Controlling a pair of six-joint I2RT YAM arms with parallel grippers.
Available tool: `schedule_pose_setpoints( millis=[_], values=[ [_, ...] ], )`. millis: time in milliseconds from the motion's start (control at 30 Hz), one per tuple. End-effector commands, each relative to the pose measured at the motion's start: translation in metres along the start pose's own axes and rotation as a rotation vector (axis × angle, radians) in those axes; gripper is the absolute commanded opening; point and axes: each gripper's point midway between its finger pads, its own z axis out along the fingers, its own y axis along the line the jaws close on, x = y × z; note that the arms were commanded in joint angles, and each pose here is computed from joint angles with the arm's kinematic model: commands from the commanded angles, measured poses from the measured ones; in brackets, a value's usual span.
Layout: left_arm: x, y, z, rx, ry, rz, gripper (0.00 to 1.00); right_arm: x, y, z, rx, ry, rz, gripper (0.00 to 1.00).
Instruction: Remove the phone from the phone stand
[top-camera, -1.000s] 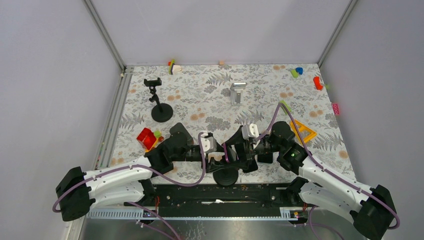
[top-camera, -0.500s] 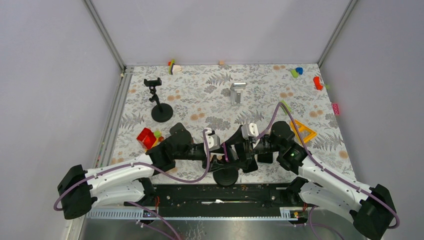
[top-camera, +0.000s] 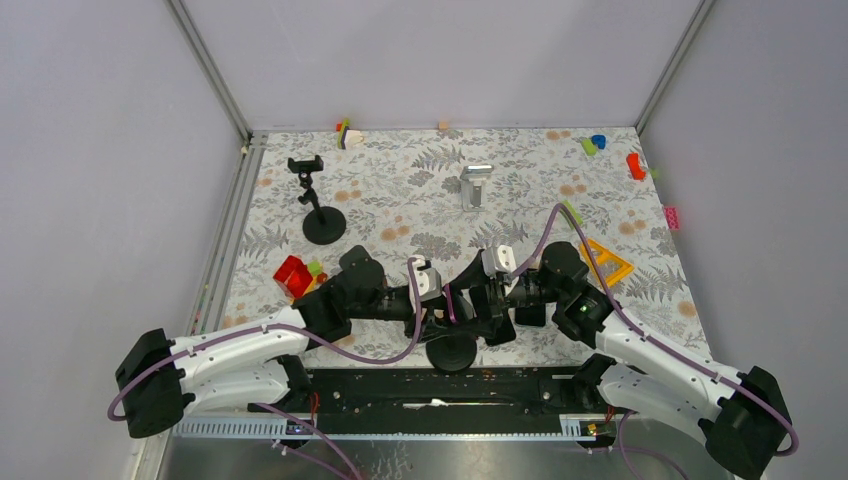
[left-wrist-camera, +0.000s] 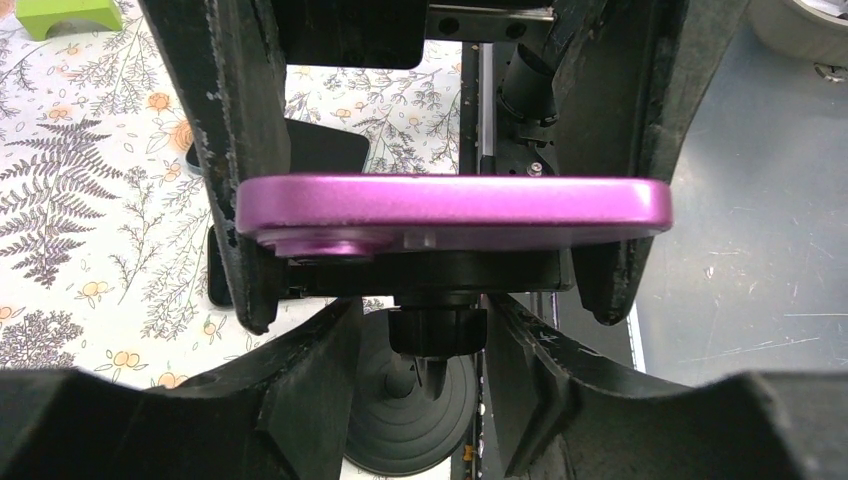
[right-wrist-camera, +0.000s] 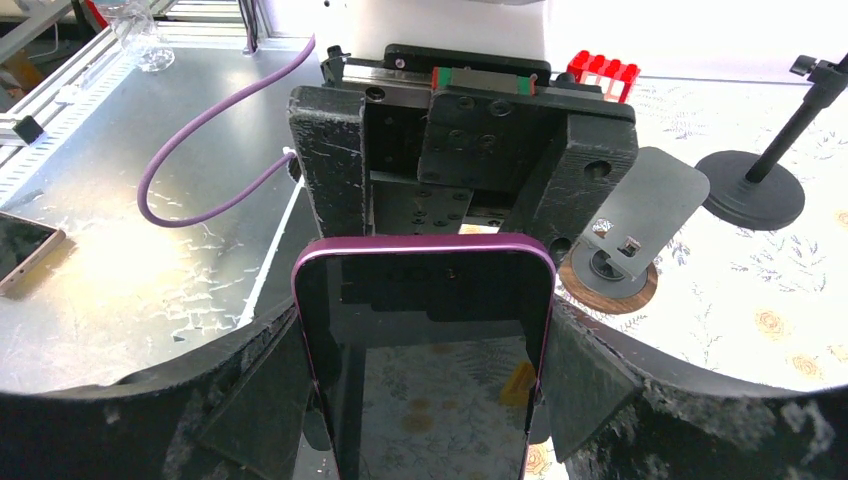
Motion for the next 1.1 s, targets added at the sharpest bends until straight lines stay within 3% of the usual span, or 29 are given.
schedule_pose_setpoints(
  millis=[0, 133, 300, 367, 467, 733, 1067],
  values=[
    [-0.05, 0.006, 0.0, -0.035, -0.133, 0.066, 0.5, 0.025, 0.009, 0.0, -0.026, 0.065, 0.12, 0.0],
    [-0.05, 0.007, 0.0, -0.036, -0.131, 0.065, 0.48, 0.027, 0.009, 0.0, -0.026, 0.067, 0.125, 0.0],
    [-0.048, 0.007, 0.002, -0.032, -0.112, 0.056, 0.36, 0.026, 0.009, 0.0, -0.026, 0.062, 0.126, 0.0],
    [-0.047, 0.007, 0.003, -0.026, -0.104, 0.052, 0.26, 0.025, 0.009, 0.0, -0.025, 0.06, 0.125, 0.0],
    [-0.045, 0.004, 0.006, -0.001, -0.088, 0.044, 0.01, 0.025, 0.008, 0.001, -0.026, 0.059, 0.123, 0.0],
    [-0.042, 0.004, 0.009, 0.007, -0.074, 0.038, 0.0, 0.025, 0.007, 0.001, -0.018, 0.058, 0.123, 0.0],
    [-0.052, 0.026, 0.0, -0.148, -0.146, -0.003, 0.0, 0.024, 0.004, 0.004, -0.024, 0.055, 0.133, 0.0]
  ],
)
